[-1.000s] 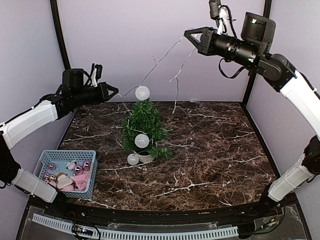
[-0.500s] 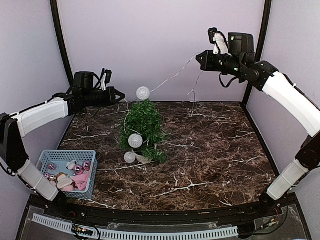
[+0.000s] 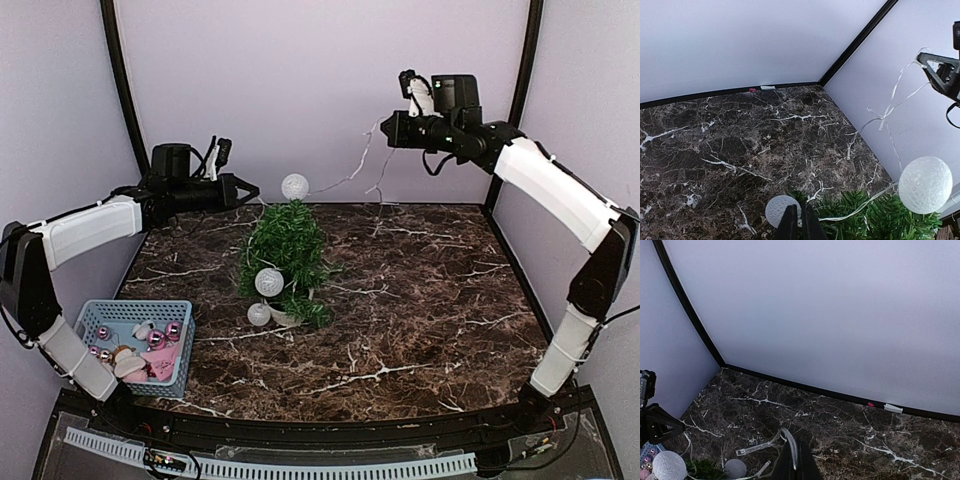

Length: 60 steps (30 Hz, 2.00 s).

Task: Decorate the small christmas tree
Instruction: Wrap the side of the string light in the gap of the branches.

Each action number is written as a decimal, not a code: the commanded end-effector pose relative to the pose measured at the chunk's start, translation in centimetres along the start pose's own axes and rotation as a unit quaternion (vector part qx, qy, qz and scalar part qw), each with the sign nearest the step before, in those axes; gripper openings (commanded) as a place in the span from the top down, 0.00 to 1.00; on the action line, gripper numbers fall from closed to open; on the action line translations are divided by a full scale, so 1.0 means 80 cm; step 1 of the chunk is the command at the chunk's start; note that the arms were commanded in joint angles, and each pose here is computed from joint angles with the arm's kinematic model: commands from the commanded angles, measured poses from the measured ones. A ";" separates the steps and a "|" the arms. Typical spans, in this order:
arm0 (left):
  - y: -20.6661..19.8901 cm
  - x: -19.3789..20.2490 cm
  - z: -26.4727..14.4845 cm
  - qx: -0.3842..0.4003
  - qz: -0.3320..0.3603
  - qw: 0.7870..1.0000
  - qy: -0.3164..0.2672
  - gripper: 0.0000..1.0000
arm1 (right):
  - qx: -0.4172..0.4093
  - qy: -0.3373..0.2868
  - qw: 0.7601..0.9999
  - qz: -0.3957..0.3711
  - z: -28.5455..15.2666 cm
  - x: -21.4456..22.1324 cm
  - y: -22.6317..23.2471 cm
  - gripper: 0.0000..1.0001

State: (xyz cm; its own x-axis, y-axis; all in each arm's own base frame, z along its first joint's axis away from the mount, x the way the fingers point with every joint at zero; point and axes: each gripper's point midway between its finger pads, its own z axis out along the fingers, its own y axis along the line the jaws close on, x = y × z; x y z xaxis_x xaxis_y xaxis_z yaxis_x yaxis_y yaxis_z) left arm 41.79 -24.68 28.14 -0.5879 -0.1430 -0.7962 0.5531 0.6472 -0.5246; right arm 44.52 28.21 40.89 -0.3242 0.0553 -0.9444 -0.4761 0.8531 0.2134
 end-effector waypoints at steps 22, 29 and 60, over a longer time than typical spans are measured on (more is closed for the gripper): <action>-0.027 -0.032 -0.035 0.000 0.057 0.998 -0.038 0.51 | -0.014 0.055 0.998 -0.010 0.089 0.042 -0.018 1.00; -0.042 -0.030 -0.084 -0.032 0.091 0.994 -0.055 0.22 | -0.010 0.056 0.998 0.000 0.097 0.039 -0.027 1.00; -0.102 0.085 -0.051 -0.043 0.186 0.979 0.068 0.97 | 0.053 0.002 0.994 0.100 0.053 -0.008 -0.141 1.00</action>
State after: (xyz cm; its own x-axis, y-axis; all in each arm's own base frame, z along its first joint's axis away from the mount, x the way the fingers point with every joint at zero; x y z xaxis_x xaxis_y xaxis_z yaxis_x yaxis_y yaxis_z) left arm 31.51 -28.81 26.35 -0.4784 0.2396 -0.8448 0.6981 0.6874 -0.2004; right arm 54.13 24.14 32.43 -0.5108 0.1351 -0.8490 -0.3124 0.8909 0.3297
